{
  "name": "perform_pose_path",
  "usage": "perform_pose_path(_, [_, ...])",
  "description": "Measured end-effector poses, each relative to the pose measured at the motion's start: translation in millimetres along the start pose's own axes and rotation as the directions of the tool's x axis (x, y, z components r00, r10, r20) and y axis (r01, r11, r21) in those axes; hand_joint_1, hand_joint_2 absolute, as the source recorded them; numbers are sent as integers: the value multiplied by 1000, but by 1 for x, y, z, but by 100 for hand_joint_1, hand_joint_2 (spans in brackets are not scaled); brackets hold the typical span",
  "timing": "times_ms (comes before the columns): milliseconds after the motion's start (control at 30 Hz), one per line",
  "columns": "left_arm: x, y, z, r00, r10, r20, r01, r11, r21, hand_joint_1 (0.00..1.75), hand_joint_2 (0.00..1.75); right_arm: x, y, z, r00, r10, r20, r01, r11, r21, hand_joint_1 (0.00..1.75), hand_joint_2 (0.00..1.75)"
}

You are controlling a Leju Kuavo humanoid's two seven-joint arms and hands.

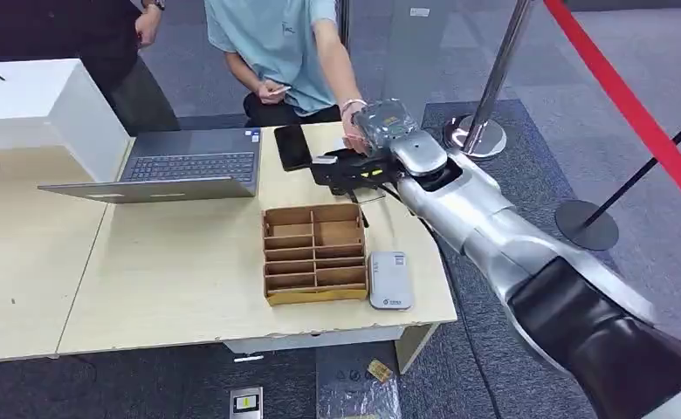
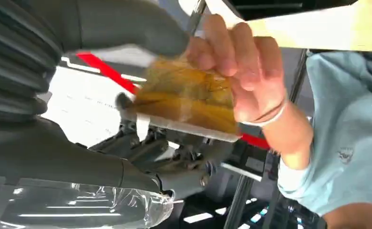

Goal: Pass the card to the sensor for recognition and then transmit it.

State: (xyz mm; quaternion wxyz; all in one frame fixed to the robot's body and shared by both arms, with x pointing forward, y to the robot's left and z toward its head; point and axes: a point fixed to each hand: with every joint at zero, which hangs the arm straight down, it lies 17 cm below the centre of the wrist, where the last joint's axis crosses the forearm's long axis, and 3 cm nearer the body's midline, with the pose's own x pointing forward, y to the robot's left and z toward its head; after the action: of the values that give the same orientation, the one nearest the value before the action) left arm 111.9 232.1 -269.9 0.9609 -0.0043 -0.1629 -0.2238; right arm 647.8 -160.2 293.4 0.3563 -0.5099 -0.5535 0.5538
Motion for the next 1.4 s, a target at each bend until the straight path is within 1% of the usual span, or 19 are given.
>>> perform_pose_path(100, [0,0,0,1000,0,0,0,1000,0,0,175,4,0,0,1000,13,13,-13,1000,-8,0,175])
perform_pose_path(300, [0,0,0,1000,-1,0,1,1000,0,0,175,14,-5,-1,999,-3,39,4,1000,-25,0,175])
perform_pose_path(533, [0,0,0,1000,3,0,-3,1000,0,0,175,33,-22,0,994,-81,72,87,993,-86,0,175])
perform_pose_path(800, [-1,0,0,1000,5,-4,-5,1000,0,0,175,49,-59,9,980,-184,76,195,963,-185,0,175])
perform_pose_path(1100, [-3,-1,0,1000,0,-5,0,1000,1,0,175,33,-92,27,963,-260,69,269,921,-280,0,175])
perform_pose_path(1400, [-6,-2,1,1000,-10,-16,10,1000,-6,0,175,16,-97,54,959,-275,65,281,902,-327,0,175])
